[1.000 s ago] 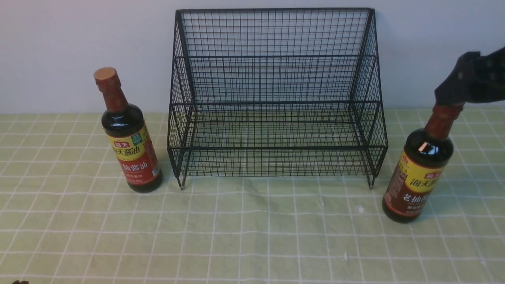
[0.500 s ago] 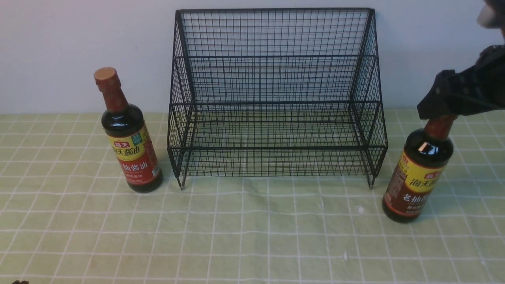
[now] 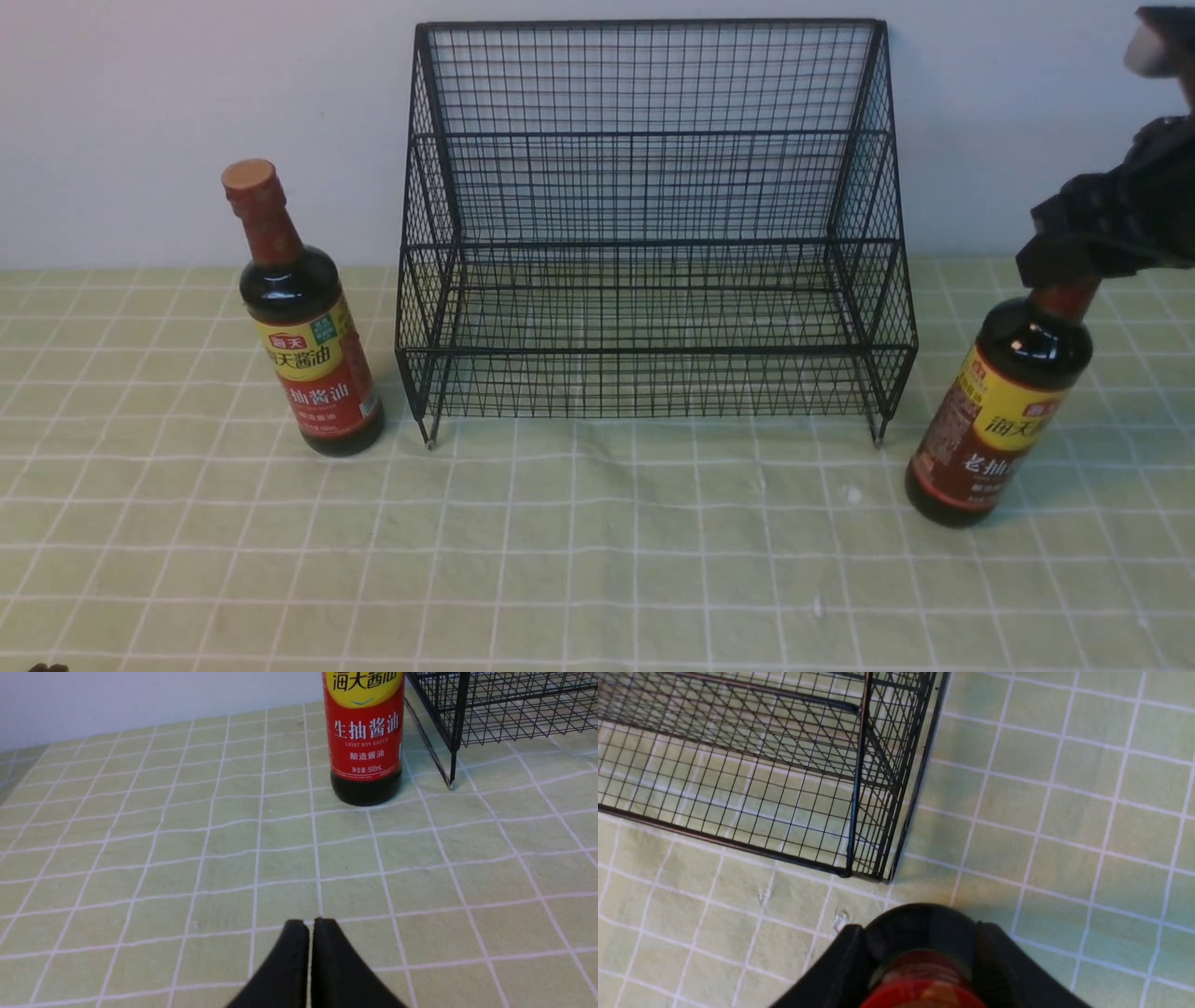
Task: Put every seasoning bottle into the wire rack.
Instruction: Use the right arm to grab the condiment bottle closest to it, then use the right arm to put the condiment bottle back on the shelf
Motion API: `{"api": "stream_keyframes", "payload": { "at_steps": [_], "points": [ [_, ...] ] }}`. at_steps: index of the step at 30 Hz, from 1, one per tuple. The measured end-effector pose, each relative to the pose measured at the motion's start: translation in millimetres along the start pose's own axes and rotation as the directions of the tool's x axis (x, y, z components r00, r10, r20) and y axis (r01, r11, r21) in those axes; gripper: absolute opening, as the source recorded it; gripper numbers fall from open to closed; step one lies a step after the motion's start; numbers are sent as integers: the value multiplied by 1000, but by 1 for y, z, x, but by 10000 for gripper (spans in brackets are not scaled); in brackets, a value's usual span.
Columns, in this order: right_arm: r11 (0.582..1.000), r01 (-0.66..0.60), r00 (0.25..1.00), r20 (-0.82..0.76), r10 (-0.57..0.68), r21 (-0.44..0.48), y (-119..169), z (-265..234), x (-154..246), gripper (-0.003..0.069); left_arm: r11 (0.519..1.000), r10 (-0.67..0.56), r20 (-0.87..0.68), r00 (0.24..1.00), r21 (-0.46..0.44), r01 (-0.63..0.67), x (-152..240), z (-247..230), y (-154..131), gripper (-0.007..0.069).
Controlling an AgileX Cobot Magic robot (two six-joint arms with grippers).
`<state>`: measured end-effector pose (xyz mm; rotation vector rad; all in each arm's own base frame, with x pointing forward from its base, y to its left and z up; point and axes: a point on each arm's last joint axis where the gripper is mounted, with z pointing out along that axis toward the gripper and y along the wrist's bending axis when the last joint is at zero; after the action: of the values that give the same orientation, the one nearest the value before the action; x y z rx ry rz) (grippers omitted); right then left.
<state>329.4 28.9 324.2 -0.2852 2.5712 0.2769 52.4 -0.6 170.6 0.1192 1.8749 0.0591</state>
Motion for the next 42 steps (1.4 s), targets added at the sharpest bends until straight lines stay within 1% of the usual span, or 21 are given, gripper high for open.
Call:
{"api": "stream_keyframes", "payload": {
  "at_steps": [5,7,10,13,15,17,23,28,36,42],
  "points": [
    [1000,7,1000,-17,-7,-8,2,-6,-1,274,1000,0,0,1000,0,0,0,0,0,-7],
    [1000,20,999,-26,-20,-16,7,-13,-2,274,1000,0,0,1000,0,0,0,0,0,-7],
    [997,78,997,-2,-78,-17,21,-39,-8,274,1000,0,0,1000,0,0,0,0,0,-7],
    [989,145,987,72,-145,3,38,-73,-16,274,1000,0,0,1000,0,0,0,0,0,-7],
    [986,164,981,104,-165,14,44,-84,-20,274,1000,0,0,1000,0,0,0,0,0,-7],
    [978,206,965,162,-207,24,58,-103,-25,274,1000,0,0,1000,0,0,0,0,0,-7],
    [958,288,917,289,-275,-3,90,-129,-38,274,1000,0,0,1000,0,0,0,0,0,-7],
    [959,283,899,354,-258,-19,96,-121,-52,274,1000,0,0,1000,0,0,0,0,0,-7],
    [965,261,904,352,-243,-5,90,-74,-73,274,1000,0,0,1000,0,0,0,0,0,-7],
    [970,244,898,380,-222,-12,89,-57,-82,274,1000,0,0,1000,0,0,0,0,0,-7]
  ]
}}
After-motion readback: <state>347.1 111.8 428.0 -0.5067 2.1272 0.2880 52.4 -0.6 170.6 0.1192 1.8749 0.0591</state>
